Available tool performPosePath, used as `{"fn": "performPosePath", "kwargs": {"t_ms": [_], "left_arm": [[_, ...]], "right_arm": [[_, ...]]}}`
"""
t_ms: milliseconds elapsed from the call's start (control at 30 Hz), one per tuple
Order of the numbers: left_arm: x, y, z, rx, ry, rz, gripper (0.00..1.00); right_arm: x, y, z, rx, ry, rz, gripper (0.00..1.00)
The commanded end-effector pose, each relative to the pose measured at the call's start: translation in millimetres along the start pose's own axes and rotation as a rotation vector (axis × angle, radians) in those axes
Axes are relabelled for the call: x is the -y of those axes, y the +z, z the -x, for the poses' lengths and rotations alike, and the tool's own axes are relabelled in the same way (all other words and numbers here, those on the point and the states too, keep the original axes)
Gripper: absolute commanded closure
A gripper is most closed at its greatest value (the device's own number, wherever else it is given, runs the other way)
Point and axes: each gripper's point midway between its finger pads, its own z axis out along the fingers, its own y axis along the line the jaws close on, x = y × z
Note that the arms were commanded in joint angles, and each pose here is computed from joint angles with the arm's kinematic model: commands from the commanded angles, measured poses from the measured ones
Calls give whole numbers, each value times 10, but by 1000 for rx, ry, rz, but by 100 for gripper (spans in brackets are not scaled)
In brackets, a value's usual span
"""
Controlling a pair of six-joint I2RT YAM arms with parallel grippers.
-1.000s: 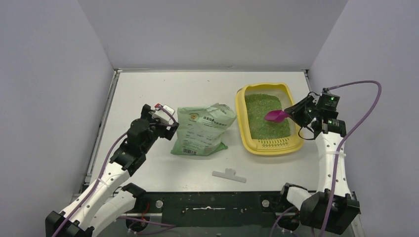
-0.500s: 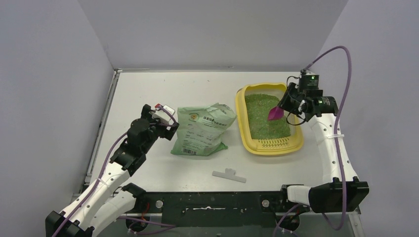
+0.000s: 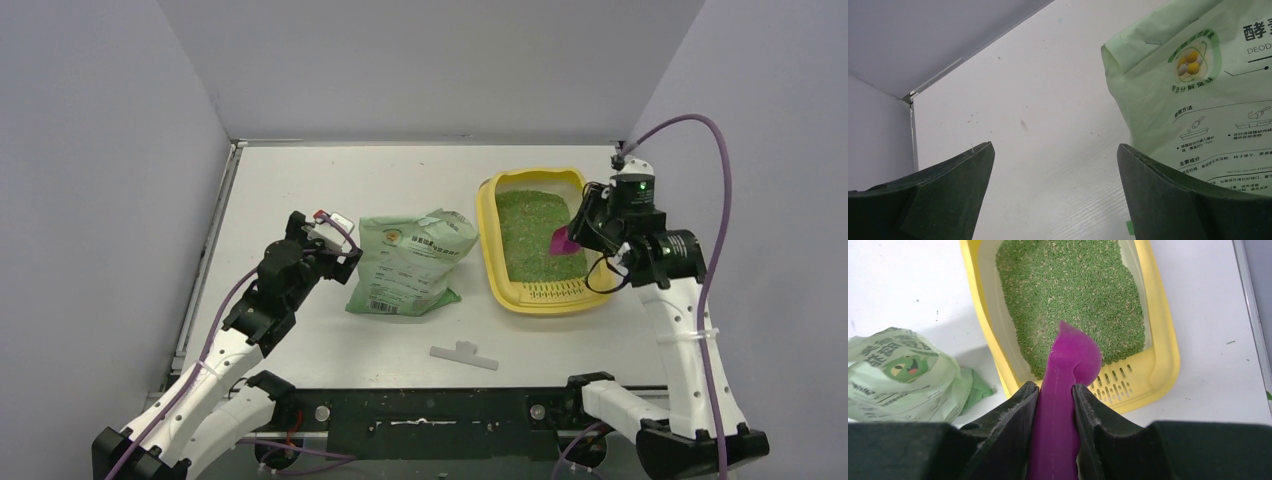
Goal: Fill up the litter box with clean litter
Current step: Place the spatula at the center of the board.
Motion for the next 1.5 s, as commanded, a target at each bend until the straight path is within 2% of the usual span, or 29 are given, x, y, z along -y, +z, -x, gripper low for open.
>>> {"fn": "performPosePath", "kwargs": {"t_ms": [0, 233, 367, 567, 700, 833, 933, 1067, 1300, 1367, 1467], "left_arm": [[-87, -8, 352, 104, -15, 13, 8], [-93, -4, 354, 102, -14, 15, 8], [-94, -4, 356, 102, -13, 15, 8], [-64, 6, 281, 71, -6, 3, 8], [-35, 19, 245, 58, -3, -11, 8], [-10, 26, 250, 58, -2, -24, 8], [1, 25, 237, 56, -2, -26, 8], [2, 25, 233, 52, 1, -26, 8], [15, 27, 215, 47, 4, -28, 8], [13, 30, 217, 47, 5, -27, 8], [15, 35, 214, 44, 6, -29, 8]], "right_arm": [[33, -308, -2, 82, 54, 26, 100], [-270, -701, -256, 103, 176, 274, 100], [-550, -794, -527, 37, 267, 473, 100], [-624, -719, -995, -62, 385, 571, 100], [-565, -623, -1247, -108, 414, 558, 100], [-387, -410, -1593, -188, 448, 450, 100], [-205, -230, -1752, -165, 503, 355, 100], [-149, -46, -1856, -123, 580, 348, 100], [-85, 308, -2164, -174, 626, 308, 97], [-59, 378, -2236, -188, 635, 290, 92], [0, 453, -2348, -213, 652, 248, 75]]}}
